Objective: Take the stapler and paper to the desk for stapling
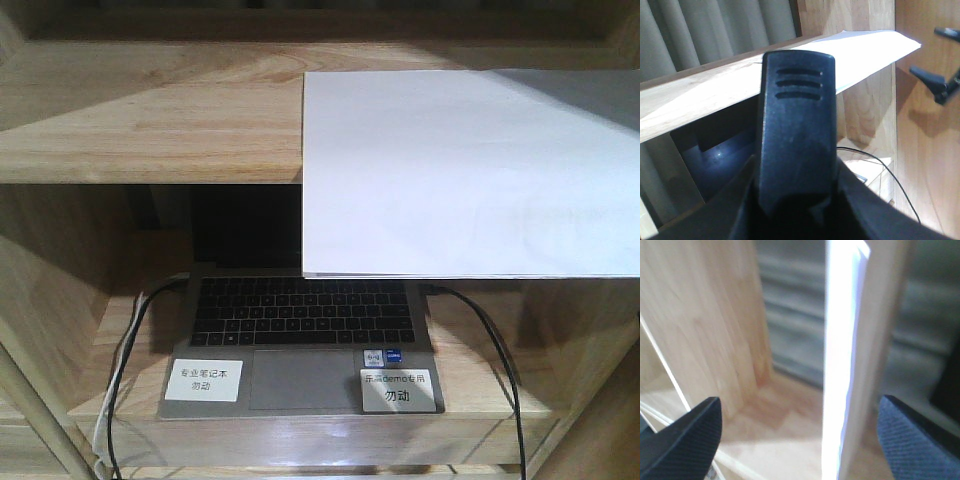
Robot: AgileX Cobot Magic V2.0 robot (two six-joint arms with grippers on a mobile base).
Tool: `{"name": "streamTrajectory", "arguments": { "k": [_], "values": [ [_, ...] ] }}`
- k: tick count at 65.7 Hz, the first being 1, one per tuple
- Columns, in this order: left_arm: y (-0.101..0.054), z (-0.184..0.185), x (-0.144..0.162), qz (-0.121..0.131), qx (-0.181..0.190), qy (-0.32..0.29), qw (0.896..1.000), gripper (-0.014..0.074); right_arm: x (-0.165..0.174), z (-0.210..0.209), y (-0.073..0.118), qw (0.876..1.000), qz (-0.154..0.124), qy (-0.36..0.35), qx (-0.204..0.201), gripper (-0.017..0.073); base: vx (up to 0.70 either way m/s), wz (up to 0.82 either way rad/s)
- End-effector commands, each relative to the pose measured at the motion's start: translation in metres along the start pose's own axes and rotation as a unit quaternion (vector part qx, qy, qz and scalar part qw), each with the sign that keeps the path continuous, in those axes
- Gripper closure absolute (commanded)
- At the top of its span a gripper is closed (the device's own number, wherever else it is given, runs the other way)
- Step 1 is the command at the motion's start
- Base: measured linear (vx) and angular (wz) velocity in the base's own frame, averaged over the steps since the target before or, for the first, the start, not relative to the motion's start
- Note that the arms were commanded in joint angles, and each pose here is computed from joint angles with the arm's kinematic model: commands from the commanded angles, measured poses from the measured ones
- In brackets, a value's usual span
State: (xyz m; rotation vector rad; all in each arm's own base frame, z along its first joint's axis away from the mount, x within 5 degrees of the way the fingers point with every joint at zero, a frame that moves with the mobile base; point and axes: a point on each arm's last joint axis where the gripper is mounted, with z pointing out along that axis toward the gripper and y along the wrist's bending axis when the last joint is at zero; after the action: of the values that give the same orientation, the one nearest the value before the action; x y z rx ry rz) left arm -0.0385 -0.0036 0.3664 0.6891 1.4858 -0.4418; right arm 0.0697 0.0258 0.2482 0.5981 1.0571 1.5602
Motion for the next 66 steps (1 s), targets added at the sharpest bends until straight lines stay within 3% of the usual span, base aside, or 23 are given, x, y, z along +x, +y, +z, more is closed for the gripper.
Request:
{"name": "streamTrajectory", "arguments": {
  "k": [1, 25, 34, 66],
  "values": [
    [0.003, 0.0, -0.017, -0.008, -0.012, -0.059, 0.998, 0.06, -0.001, 0.007, 0.006, 0.999, -0.012, -0.011, -0.042, -0.0035, 0.0, 0.0],
    [0.003, 0.0, -0.017, -0.008, -0.012, -0.059, 0.998, 0.06, 0.005, 0.026, -0.01, 0.999, 0.017, 0.002, -0.029, -0.0035, 0.0, 0.0],
    [0.003, 0.0, -0.017, -0.008, -0.012, -0.059, 0.998, 0.06, 0.007, 0.03, -0.015, 1.0, 0.015, 0.002, -0.026, -0.0035, 0.0, 0.0],
    [0.003, 0.0, -0.017, -0.008, -0.012, -0.059, 0.998, 0.06, 0.007, 0.069, -0.001, 0.998, 0.002, -0.005, -0.063, -0.0035, 0.0, 0.0]
  ]
}}
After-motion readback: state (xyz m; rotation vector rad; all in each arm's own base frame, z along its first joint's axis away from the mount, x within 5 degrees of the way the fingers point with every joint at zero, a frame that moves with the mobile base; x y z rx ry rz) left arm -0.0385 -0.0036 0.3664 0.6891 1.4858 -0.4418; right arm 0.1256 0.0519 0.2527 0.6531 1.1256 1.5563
